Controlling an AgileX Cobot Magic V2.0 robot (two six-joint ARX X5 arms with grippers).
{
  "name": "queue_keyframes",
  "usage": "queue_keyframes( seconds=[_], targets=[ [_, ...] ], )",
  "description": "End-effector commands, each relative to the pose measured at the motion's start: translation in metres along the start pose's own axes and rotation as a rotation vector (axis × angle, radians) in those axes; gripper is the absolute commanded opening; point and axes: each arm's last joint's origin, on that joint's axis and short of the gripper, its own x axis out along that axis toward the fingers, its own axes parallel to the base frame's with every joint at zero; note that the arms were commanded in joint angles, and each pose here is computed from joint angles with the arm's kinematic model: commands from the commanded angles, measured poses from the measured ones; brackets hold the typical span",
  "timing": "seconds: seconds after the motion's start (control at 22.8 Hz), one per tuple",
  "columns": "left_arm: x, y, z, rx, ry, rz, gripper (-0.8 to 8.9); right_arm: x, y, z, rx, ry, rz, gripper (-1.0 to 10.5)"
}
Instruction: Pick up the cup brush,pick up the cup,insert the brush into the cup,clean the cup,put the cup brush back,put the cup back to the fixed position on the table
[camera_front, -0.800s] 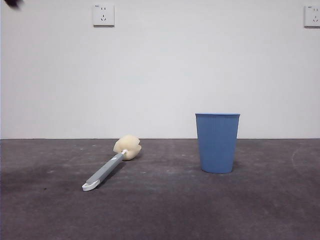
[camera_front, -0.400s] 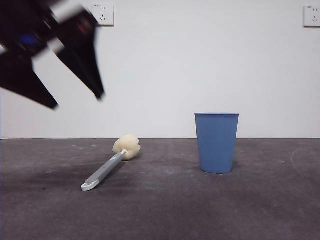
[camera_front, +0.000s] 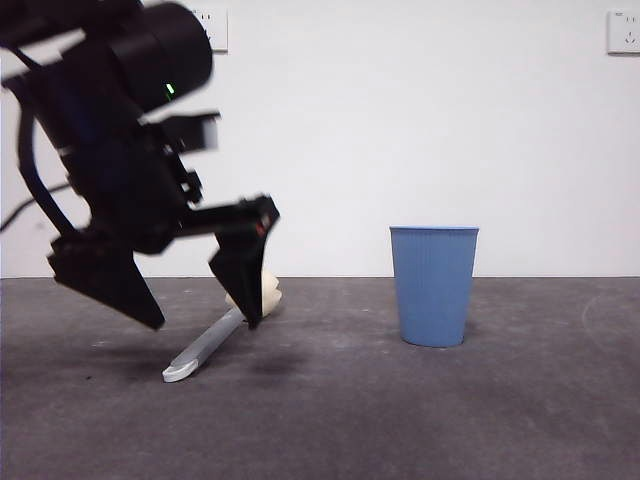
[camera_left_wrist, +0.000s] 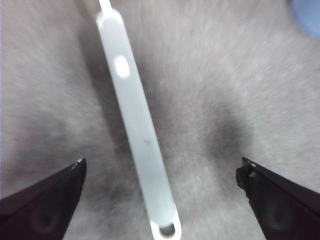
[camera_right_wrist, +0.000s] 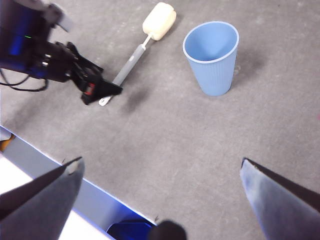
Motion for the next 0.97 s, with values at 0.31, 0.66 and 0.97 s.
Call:
queue_keyframes(
  seconds=[0.31, 0.66, 0.97],
  targets=[
    [0.021, -0.002, -0.005, -0.025, 0.032, 0.060, 3.38, 0.001, 0.000, 0.002, 0.012, 0.000, 0.004, 5.7],
    [0.021, -0.006, -0.008, -0.018, 0.057, 0.006, -0.08, 0.001, 0.000, 0.001, 0.012, 0.000, 0.004, 5.6],
    [0.004, -0.004, -0.006, -0.004, 0.063, 0.012, -0.08, 0.006, -0.003, 0.003, 0.085, 0.024, 0.007, 5.6]
  ],
)
